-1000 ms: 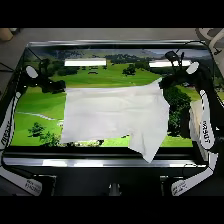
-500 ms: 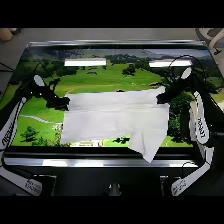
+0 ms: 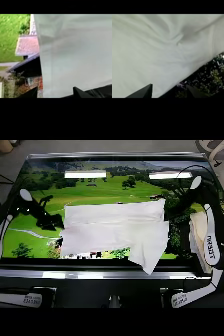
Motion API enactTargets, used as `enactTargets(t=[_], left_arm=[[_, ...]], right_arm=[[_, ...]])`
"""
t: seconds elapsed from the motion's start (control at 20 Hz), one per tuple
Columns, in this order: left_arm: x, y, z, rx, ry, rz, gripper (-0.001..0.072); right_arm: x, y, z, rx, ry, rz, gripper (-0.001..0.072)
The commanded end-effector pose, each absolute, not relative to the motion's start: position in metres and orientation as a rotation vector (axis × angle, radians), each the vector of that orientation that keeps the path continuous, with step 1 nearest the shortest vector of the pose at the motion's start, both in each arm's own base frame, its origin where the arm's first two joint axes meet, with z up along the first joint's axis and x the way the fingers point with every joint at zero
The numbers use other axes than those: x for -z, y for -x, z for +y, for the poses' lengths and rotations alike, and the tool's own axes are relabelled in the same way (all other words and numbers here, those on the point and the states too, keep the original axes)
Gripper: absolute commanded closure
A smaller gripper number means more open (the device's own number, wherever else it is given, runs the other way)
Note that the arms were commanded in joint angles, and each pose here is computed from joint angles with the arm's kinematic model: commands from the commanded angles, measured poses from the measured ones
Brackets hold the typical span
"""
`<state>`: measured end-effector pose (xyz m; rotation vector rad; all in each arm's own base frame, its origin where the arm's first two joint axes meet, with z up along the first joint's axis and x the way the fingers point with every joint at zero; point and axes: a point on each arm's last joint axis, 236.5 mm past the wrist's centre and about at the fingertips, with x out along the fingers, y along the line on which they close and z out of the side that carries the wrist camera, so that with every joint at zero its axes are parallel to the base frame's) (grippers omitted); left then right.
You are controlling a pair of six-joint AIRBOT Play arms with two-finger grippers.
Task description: Fold the shirts.
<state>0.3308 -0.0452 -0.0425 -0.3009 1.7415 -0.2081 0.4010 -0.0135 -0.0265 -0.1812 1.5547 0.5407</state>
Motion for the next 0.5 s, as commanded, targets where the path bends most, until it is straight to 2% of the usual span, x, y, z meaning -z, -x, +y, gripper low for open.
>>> enactTargets(t=[0.0,0.05,0.2,0.45], left_arm=[[0.060,-0.262,-0.041,0.172,0.341,1.767,0.0206],[0.071,-0.239,-0.044,0.164,0.348,1.788,0.0201],[0.097,-0.207,-0.049,0.145,0.377,1.807,0.0184],[0.107,-0.219,-0.053,0.126,0.416,1.742,0.0185]], right_arm=[[0.029,-0.352,-0.028,-0.517,0.114,1.636,0.0321],[0.032,-0.342,-0.028,-0.513,0.097,1.637,0.0350],[0.029,-0.332,-0.026,-0.504,0.096,1.626,0.0349],[0.021,-0.332,-0.027,-0.497,0.105,1.604,0.0349]])
